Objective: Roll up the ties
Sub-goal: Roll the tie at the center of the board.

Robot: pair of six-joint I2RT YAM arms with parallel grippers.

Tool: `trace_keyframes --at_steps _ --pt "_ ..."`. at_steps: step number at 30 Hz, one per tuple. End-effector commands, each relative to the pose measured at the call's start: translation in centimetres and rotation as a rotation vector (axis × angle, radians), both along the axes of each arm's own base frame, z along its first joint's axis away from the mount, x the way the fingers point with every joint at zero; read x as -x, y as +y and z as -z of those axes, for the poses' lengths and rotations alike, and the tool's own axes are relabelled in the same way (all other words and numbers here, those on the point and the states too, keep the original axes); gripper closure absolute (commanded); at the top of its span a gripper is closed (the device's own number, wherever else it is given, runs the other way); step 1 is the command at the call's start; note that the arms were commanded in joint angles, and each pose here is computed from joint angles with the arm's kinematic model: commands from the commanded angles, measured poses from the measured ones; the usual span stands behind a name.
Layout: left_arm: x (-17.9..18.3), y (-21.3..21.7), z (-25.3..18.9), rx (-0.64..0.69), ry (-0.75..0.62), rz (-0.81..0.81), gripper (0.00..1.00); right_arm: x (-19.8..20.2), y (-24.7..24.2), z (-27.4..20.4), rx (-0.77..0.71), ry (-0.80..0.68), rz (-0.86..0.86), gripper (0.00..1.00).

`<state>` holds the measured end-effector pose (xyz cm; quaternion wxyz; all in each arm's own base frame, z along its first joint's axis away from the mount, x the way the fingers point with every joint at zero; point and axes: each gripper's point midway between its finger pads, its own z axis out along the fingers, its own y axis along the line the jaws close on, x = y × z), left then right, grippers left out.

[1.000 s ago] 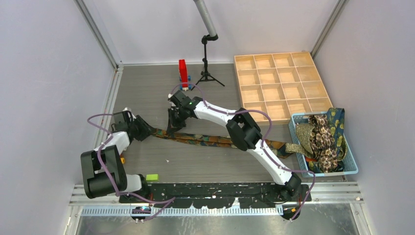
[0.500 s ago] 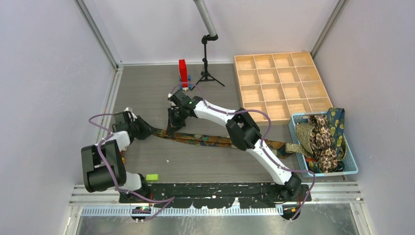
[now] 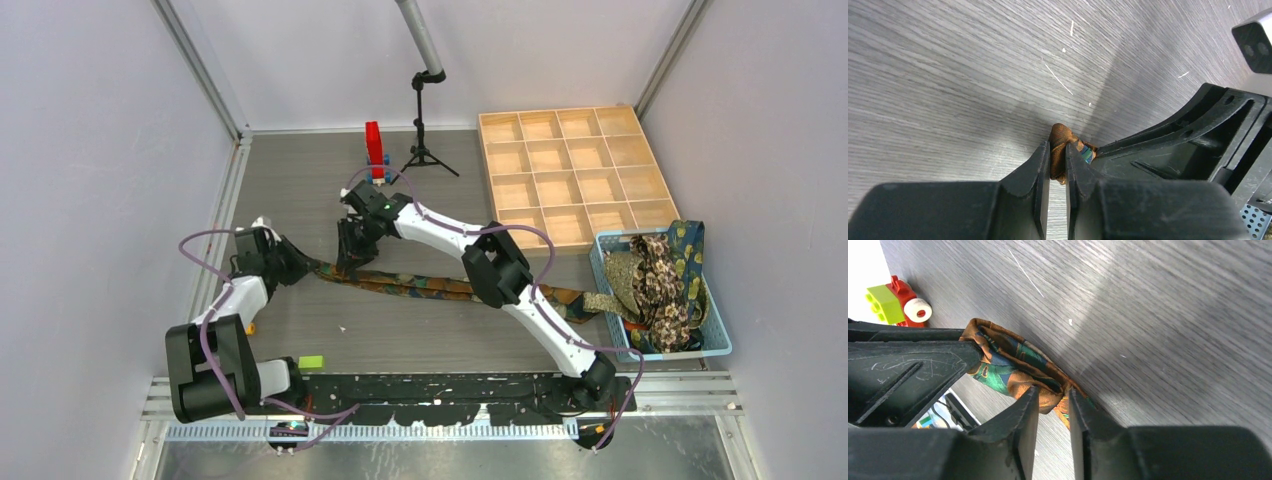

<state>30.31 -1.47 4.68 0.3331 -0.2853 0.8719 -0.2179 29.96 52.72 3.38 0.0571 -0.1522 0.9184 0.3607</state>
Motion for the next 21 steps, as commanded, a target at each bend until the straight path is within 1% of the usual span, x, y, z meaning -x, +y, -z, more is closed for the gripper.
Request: trace_keyframes --at_steps 1,5,9,16,21 --pt "0.7 0.4 -0.3 -0.041 0.019 -0.033 0.91 -0.9 -0.2 -5.1 -0.039 -0.090 -0.005 0.64" --pt "1.0 0.6 -0.4 -0.048 0.027 -0.054 0.92 -0.2 -0.4 -7.5 -0.060 -0.125 -0.006 0.64" --pt "1.2 0.8 -0.5 -0.055 0.036 -0.073 0.92 1.2 0.0 -8.2 -0.070 -0.130 -0.018 0.67" --pt "1.4 1.2 -0.9 -0.067 0.053 -0.117 0.91 2.8 1.4 -7.2 -0.075 -0.109 -0.034 0.75" --pt "1.5 1.3 -1.0 -0.067 0.062 -0.126 0.91 3.0 2.2 -6.0 -0.073 -0.091 -0.042 0.79"
